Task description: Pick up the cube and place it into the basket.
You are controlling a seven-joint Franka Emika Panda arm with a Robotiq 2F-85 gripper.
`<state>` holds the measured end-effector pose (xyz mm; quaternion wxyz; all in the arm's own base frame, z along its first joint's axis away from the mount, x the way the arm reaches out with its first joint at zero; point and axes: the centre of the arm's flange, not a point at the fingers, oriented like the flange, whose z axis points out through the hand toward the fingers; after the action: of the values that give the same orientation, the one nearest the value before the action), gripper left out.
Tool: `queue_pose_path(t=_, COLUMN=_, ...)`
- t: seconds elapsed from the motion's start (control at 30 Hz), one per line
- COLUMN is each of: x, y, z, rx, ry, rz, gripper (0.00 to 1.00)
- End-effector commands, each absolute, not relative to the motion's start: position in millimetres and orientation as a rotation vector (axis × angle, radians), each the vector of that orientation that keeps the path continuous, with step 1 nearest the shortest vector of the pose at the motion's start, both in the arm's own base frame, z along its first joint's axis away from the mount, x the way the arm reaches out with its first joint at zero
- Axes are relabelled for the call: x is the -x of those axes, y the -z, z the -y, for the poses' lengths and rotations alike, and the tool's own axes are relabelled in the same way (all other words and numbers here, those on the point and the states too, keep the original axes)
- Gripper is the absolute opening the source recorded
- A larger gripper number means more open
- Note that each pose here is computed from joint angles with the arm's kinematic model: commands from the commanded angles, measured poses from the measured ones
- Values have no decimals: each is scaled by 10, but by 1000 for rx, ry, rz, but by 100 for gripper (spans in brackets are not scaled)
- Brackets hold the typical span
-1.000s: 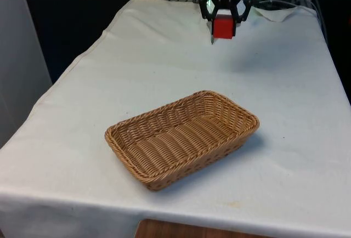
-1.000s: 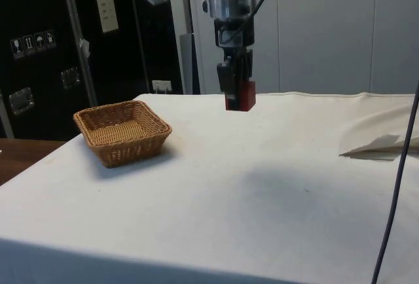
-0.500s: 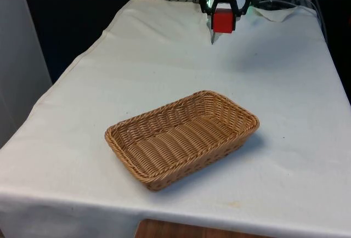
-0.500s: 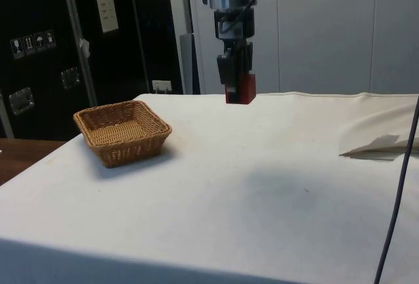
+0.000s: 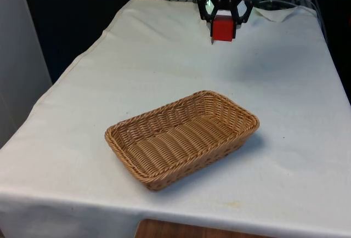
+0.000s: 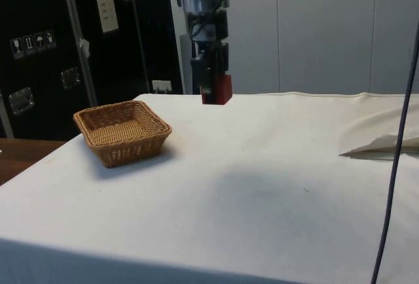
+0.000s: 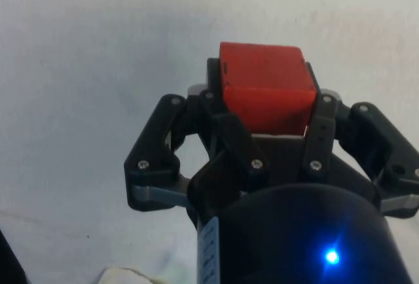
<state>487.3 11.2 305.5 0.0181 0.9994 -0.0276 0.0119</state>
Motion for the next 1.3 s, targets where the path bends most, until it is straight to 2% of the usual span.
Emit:
queue_pose_path(t=0.0, x=-4940, y=-3052, z=-137, rx=-3108, ry=-26, rz=88, gripper=1)
queue_pose_path(t=1.27, x=-6231, y=-3195, z=-161, rx=-3120, ry=-113, rz=84, gripper=1)
